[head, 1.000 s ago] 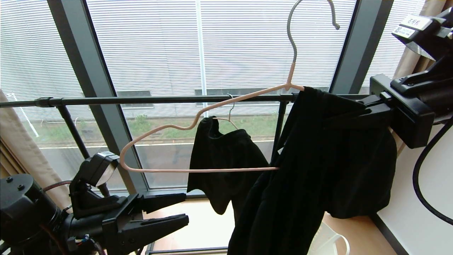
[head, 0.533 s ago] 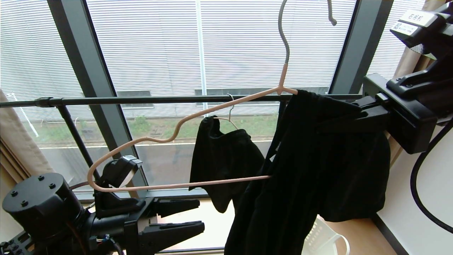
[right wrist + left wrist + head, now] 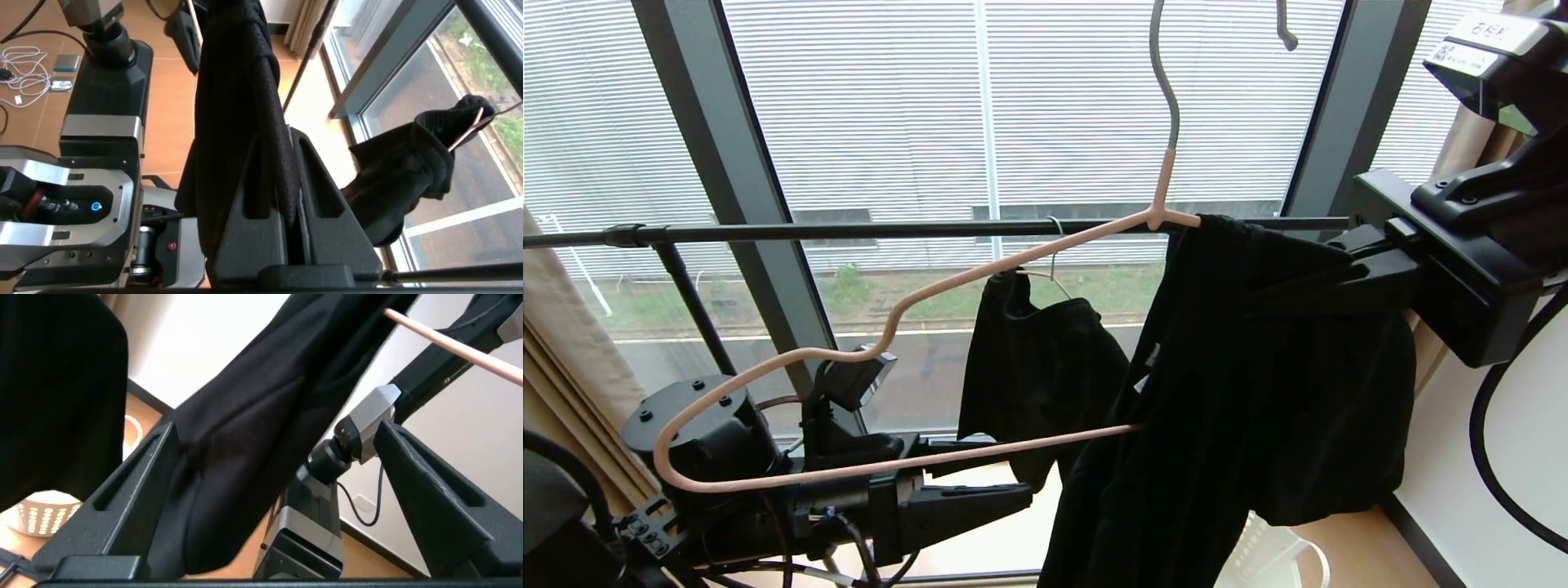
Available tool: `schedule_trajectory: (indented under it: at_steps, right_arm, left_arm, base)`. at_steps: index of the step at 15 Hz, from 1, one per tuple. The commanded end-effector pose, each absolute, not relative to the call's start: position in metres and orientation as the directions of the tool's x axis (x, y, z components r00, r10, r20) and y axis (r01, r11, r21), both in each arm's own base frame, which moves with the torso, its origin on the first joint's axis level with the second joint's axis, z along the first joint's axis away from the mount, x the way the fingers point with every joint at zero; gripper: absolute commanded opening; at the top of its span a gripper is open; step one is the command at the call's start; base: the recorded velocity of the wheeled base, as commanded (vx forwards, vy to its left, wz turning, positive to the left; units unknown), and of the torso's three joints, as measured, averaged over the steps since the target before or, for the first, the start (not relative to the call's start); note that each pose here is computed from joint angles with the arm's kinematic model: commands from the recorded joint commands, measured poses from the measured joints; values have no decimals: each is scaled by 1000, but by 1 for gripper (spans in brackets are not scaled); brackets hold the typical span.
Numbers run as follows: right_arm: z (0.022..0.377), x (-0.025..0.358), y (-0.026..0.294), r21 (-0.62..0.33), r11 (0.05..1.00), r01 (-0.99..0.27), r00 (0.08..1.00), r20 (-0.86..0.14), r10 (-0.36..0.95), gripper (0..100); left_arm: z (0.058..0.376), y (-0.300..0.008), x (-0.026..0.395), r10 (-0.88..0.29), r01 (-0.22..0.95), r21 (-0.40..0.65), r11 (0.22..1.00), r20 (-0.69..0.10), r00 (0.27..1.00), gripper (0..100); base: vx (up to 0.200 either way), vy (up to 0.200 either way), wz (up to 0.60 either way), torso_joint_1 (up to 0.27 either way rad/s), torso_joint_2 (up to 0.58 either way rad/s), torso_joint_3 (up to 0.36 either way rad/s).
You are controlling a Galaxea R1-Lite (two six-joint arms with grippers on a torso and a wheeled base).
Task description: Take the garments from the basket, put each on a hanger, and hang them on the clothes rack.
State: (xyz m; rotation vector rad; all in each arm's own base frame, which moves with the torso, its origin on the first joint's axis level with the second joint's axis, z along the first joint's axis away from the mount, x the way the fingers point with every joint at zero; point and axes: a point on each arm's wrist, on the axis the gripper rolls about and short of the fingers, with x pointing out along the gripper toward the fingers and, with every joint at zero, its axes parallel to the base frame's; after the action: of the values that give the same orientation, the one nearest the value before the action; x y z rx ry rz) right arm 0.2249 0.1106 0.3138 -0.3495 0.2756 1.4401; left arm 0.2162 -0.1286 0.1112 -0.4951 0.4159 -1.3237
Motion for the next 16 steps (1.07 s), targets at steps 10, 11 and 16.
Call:
schedule_trajectory:
  at_steps: [10, 11, 16]
  right_arm:
    - [308, 230, 116, -50, 79, -996, 92, -396, 914, 0]
    - [308, 228, 118, -50, 68, -996, 82, -396, 915, 0]
    - [307, 228, 121, -47, 59, -997, 73, -397, 915, 0]
  left_arm:
    - [93, -161, 229, -992, 806, -581, 116, -30, 120, 100]
    - [87, -164, 230, -993, 815, -567, 116, -42, 112, 100]
    - [84, -169, 230, -992, 815, -567, 120, -47, 113, 0]
  base:
    - [0, 0, 0, 0, 0, 0]
    - [0, 0, 0, 0, 0, 0]
    - [0, 0, 0, 0, 0, 0]
